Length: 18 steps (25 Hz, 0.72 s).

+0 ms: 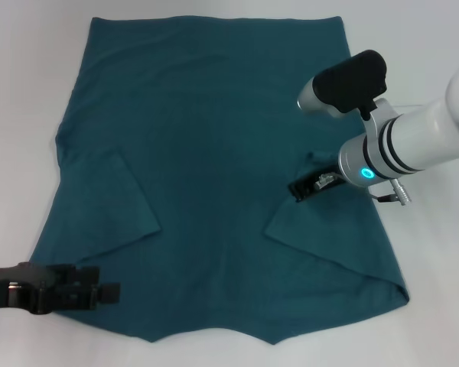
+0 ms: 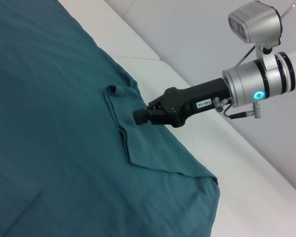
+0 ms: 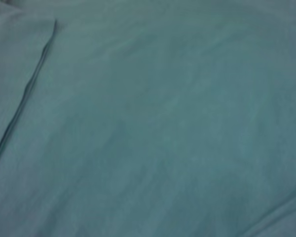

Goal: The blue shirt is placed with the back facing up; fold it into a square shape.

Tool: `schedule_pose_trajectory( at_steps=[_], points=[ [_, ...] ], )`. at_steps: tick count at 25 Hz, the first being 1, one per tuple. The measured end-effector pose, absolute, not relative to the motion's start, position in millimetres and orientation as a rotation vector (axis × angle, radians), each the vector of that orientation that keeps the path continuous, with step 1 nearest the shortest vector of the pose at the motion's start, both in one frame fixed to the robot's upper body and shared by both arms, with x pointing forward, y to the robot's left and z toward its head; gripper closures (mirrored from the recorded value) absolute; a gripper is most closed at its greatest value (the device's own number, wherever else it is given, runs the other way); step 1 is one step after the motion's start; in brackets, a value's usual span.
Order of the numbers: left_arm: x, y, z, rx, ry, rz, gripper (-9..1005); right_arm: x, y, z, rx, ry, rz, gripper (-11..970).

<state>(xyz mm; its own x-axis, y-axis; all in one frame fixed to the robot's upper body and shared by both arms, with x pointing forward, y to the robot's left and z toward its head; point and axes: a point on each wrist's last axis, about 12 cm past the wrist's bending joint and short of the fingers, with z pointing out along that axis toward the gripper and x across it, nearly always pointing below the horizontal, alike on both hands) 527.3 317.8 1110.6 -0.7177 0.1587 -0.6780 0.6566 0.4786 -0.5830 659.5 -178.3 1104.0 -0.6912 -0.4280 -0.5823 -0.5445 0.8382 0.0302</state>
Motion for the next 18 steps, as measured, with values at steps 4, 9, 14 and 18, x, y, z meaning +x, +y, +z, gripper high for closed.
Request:
schedule_pose_trajectory(
  at_steps=[4,9,14,18],
  points=[
    [525,319,1110,0.663,2.182,-1.192,149,661,-177,1107,-0.671,2.421,0.304,960],
    [525,324,1112,0.635,2.200,-1.179,149,660,-184,1121,-0.669,2.404,0.345,957],
    [521,340,1122,0.489,2.286,-1.133,149,653,-187,1142,-0.724,2.402,0.394,953],
    [513,355,1126,0.284,2.440,-1.061,148,646,-185,1155,-0.765,2.414,0.445,949]
  ],
)
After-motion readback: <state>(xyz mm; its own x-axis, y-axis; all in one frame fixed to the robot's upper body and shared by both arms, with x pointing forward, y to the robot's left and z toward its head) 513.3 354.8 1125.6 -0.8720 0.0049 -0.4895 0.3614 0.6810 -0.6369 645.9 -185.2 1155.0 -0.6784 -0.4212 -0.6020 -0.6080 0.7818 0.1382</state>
